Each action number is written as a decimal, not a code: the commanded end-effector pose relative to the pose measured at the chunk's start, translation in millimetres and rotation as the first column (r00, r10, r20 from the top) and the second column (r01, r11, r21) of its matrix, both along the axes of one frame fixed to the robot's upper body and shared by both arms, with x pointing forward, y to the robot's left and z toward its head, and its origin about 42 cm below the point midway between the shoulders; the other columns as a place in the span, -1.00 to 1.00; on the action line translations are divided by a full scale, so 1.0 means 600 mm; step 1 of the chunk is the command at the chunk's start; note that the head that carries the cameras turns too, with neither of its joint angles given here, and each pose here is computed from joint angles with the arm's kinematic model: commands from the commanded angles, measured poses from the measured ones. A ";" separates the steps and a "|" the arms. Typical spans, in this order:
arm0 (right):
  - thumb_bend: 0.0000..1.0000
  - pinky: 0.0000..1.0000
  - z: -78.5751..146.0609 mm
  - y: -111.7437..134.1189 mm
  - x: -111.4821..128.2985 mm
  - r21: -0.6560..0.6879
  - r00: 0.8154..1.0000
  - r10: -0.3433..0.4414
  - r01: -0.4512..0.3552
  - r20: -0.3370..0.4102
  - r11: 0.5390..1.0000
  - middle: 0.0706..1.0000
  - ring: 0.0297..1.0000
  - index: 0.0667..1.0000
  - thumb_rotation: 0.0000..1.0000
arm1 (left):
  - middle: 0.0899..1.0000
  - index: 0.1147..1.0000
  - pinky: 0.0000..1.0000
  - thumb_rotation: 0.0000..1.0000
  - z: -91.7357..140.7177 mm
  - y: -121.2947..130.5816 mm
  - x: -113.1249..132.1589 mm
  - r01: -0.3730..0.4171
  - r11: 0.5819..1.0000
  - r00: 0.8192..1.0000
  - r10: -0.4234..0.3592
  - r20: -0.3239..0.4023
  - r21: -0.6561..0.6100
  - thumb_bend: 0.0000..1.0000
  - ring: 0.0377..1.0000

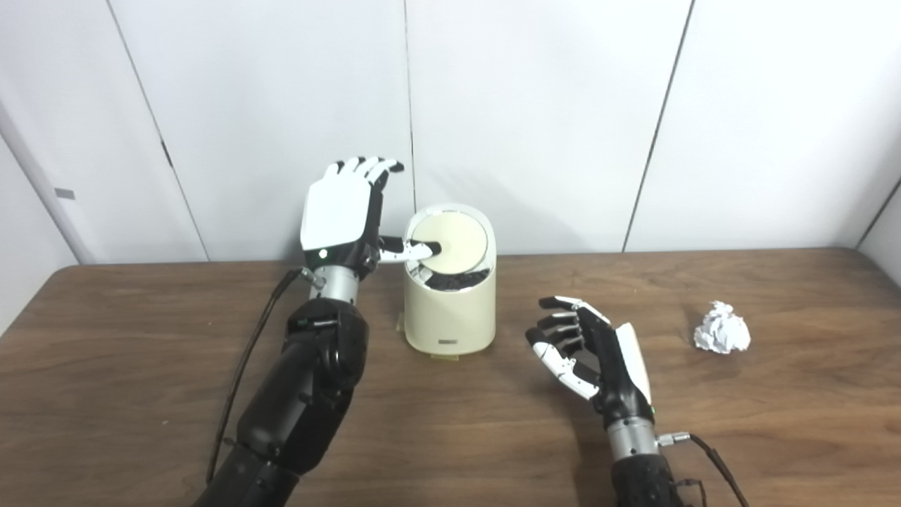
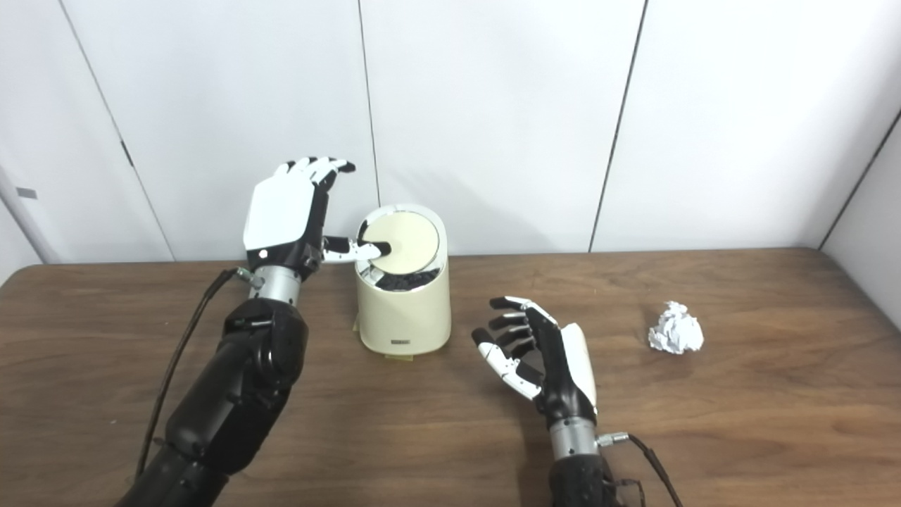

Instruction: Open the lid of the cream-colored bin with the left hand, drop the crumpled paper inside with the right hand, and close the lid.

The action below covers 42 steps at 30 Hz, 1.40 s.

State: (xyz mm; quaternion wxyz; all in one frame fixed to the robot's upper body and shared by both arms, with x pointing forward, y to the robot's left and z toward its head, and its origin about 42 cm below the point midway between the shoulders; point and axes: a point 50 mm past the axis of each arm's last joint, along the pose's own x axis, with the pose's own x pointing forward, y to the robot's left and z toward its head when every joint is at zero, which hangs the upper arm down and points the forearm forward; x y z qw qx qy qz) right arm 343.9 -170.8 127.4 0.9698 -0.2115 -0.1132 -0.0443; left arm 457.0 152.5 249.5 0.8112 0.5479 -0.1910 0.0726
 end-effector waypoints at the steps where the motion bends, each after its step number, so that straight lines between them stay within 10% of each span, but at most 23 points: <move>1: -0.39 -0.26 0.003 0.010 -0.002 0.010 0.999 0.004 -0.004 0.033 1.000 0.07 -0.04 0.34 0.01 | 0.66 0.62 0.89 -0.17 0.052 -0.010 0.017 0.012 1.000 0.995 -0.014 0.096 0.018 0.96 0.76; 10: -0.40 -0.36 0.003 0.011 -0.001 0.006 0.999 0.006 -0.006 0.037 1.000 -0.05 -0.17 0.34 -0.03 | 0.65 0.61 0.83 0.55 0.043 -0.021 0.024 0.008 0.999 0.997 -0.012 0.072 0.054 0.79 0.76; 20: -0.38 -0.45 0.001 0.012 0.002 0.002 0.999 0.007 -0.007 0.038 1.000 -0.19 -0.29 0.34 0.03 | 0.64 0.63 0.88 0.55 0.042 -0.025 0.023 0.021 0.998 0.997 -0.026 0.074 0.067 0.93 0.74; 31: -0.40 -0.45 0.003 0.013 0.001 0.012 0.999 0.010 -0.010 0.044 1.000 -0.17 -0.28 0.35 0.02 | 0.61 0.61 0.81 -0.29 0.042 -0.027 0.025 -0.006 0.989 0.994 -0.011 0.109 0.149 1.00 0.72; 42: -0.38 -0.47 0.003 0.016 0.003 0.000 0.999 0.006 -0.006 0.043 1.000 -0.20 -0.31 0.35 0.03 | 0.74 0.74 1.00 -0.61 0.052 -0.042 0.016 -0.049 0.924 0.973 -0.041 0.225 0.379 1.00 0.86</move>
